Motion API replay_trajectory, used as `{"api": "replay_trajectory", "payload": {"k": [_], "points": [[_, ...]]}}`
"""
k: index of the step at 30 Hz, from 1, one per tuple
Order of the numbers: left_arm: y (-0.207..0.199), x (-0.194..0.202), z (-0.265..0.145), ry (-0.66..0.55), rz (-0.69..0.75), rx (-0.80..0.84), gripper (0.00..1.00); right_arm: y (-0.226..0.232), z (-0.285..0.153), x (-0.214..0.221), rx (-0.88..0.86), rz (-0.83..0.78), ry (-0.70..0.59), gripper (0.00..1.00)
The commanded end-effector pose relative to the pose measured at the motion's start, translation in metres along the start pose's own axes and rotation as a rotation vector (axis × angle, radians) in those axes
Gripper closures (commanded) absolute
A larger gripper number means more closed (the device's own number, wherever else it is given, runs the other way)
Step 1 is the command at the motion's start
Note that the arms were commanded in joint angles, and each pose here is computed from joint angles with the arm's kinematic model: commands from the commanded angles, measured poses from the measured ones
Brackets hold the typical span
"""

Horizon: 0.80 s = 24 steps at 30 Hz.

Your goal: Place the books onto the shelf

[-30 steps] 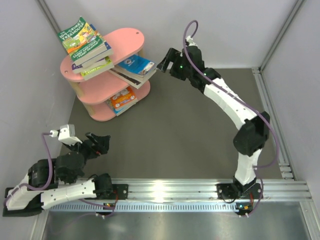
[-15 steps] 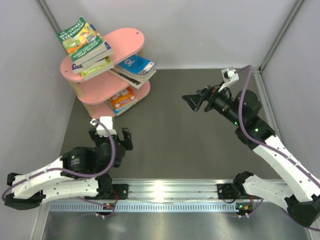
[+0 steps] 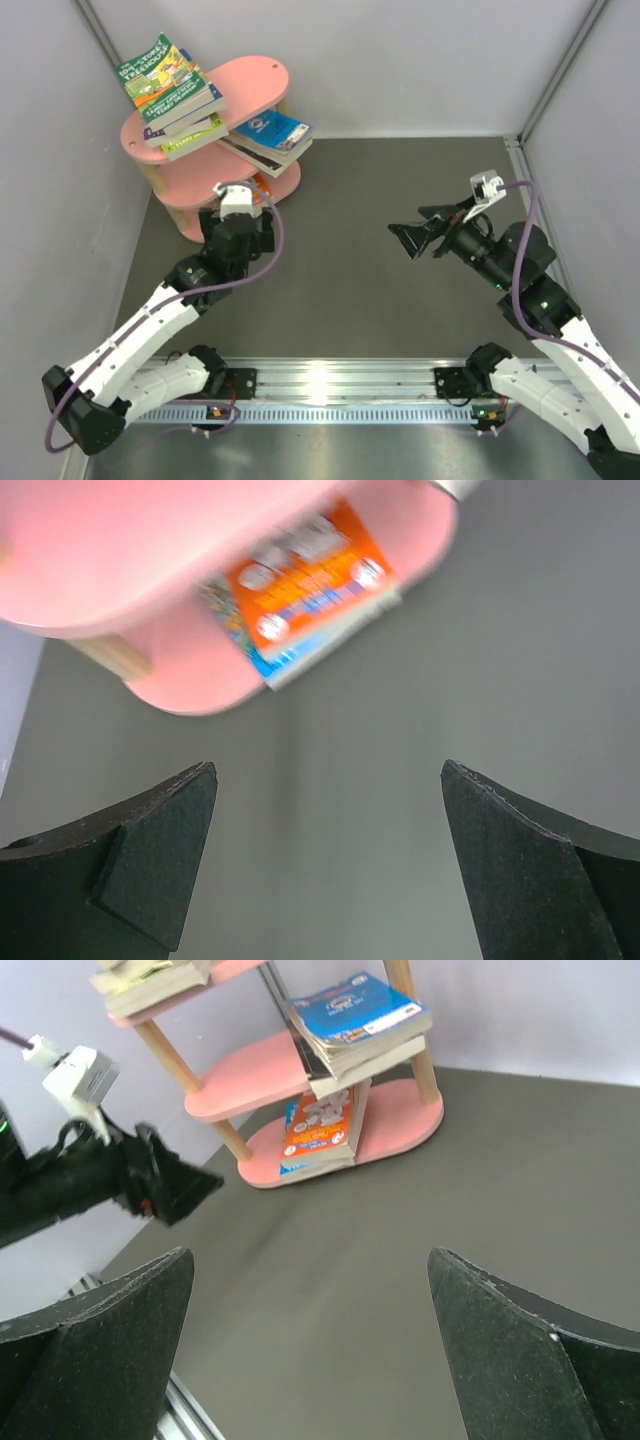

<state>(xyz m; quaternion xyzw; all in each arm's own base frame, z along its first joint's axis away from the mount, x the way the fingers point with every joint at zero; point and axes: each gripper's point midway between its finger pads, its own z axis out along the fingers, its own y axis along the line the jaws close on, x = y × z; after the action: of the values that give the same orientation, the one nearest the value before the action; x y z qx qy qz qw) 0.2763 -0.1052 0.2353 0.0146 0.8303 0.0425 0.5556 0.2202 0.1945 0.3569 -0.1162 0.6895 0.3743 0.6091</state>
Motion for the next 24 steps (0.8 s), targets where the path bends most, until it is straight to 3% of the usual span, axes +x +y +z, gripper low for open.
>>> {"api": "replay_trajectory", "payload": {"k": [1, 5, 6, 7, 9, 11, 24], "points": [[0.01, -0.041, 0.012, -0.118, -0.119, 0.044, 0.01, 0.001, -0.006, 0.008, -0.015, -0.025, 0.012, 0.0], [0.062, -0.038, 0.022, -0.24, -0.263, -0.063, 0.01, -0.001, -0.007, 0.028, -0.021, 0.017, 0.062, 0.0], [0.068, -0.053, 0.018, -0.341, -0.312, -0.06, 0.01, -0.004, -0.008, 0.039, -0.008, 0.041, 0.09, 0.0], [0.071, -0.034, 0.024, -0.362, -0.316, -0.066, 0.01, -0.008, -0.008, 0.044, 0.009, 0.054, 0.098, 0.0], [0.083, -0.032, 0.014, -0.522, -0.332, -0.075, 0.01, -0.015, -0.011, 0.058, 0.035, 0.075, 0.124, 0.0], [0.09, -0.024, 0.008, -0.585, -0.286, -0.093, 0.01, -0.019, -0.013, 0.065, 0.046, 0.079, 0.126, 0.0], [0.113, 0.064, 0.06, -0.424, -0.29, -0.289, 0.01, -0.025, -0.032, 0.093, 0.011, 0.033, 0.12, 0.0]]}}
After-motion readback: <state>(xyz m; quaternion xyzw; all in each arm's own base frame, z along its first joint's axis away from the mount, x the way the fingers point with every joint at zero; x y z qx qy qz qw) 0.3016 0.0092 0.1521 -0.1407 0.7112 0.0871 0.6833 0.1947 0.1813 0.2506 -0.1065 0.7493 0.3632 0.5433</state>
